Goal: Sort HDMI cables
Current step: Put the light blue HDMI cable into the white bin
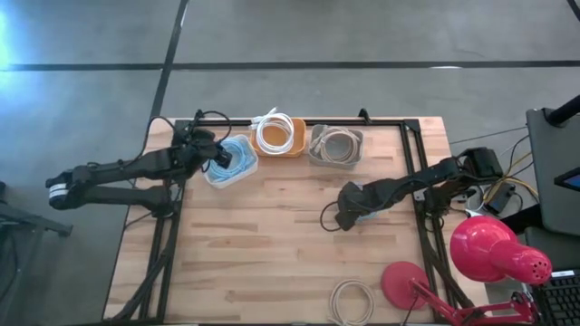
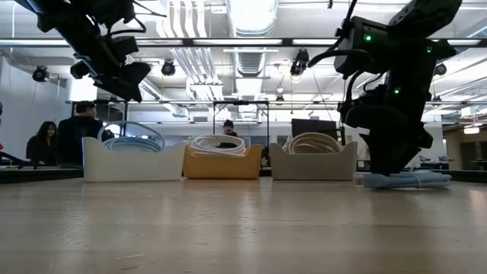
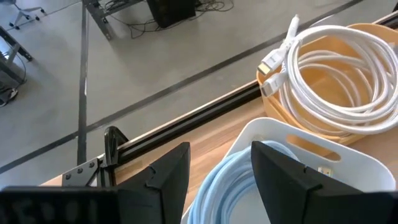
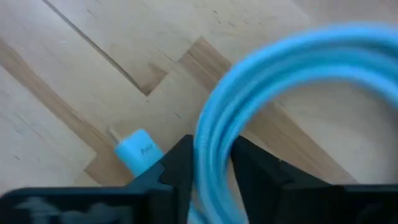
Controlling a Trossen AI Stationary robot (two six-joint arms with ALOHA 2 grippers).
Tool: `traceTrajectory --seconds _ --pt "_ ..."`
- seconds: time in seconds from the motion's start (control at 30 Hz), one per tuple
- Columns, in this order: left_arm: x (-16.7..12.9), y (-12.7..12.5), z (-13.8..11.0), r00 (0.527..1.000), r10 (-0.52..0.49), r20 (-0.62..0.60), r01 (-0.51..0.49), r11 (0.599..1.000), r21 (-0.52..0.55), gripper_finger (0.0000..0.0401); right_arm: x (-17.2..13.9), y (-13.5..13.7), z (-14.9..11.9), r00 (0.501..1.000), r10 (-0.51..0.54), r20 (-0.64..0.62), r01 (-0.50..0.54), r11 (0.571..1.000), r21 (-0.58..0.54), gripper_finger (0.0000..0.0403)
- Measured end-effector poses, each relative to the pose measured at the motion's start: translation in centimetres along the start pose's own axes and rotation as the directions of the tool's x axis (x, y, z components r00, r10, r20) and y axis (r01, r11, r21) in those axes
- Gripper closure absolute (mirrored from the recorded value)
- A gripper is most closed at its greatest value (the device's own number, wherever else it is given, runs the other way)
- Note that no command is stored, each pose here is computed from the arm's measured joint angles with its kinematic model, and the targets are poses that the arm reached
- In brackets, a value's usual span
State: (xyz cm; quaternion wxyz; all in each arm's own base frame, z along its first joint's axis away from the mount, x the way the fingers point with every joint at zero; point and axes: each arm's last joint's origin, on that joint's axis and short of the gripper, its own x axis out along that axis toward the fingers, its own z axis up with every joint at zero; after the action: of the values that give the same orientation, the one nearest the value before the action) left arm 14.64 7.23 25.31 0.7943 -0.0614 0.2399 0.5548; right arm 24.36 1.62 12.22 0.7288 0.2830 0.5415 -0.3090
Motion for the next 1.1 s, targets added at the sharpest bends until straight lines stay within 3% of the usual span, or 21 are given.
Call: traceTrajectory --seconds 0.2,0.3,0.4,0.5,0.67,0.77,0.97,1.1 --pt "0.0 -0.2 0.2 0.998 -0.06 0.003 0.06 0.998 -0.021 0.0217 -1.6 1.7 1.6 0.994 0.096 0.059 -0.094 0.994 -0.048 0.0367" --pt "0.0 -0.6 0.3 0.988 -0.155 -0.012 0.155 0.987 -0.034 0.0217 -3.0 2.7 2.5 0.984 0.152 0.091 -0.143 0.985 -0.097 0.0386" --pt "-0.1 -1.1 0.5 0.952 -0.307 -0.019 0.305 0.95 -0.063 0.0217 -4.1 3.7 3.5 0.974 0.19 0.12 -0.173 0.975 -0.14 0.0388" --pt "-0.3 -1.8 0.9 0.877 -0.479 -0.02 0.476 0.875 -0.088 0.0218 -5.6 5.0 4.6 0.956 0.244 0.162 -0.208 0.955 -0.21 0.0386" --pt "-0.2 -3.4 1.4 0.702 -0.712 -0.027 0.707 0.701 -0.095 0.0218 -7.3 7.1 6.0 0.916 0.323 0.238 -0.211 0.892 -0.4 0.0385" --pt "0.2 -4.6 1.3 0.636 -0.77 -0.047 0.765 0.637 -0.092 0.0218 -7.8 8.5 6.9 0.871 0.381 0.311 -0.18 0.835 -0.52 0.0385" --pt "1.9 -7.4 0.4 0.581 -0.807 -0.103 0.804 0.589 -0.086 0.0218 -6.5 11.0 8.5 0.803 0.457 0.382 -0.083 0.721 -0.688 0.0385" --pt "2.5 -9.4 0.0 0.451 -0.885 -0.12 0.883 0.462 -0.087 0.0219 -5.1 12.1 9.4 0.811 0.434 0.392 -0.008 0.678 -0.735 0.0385"
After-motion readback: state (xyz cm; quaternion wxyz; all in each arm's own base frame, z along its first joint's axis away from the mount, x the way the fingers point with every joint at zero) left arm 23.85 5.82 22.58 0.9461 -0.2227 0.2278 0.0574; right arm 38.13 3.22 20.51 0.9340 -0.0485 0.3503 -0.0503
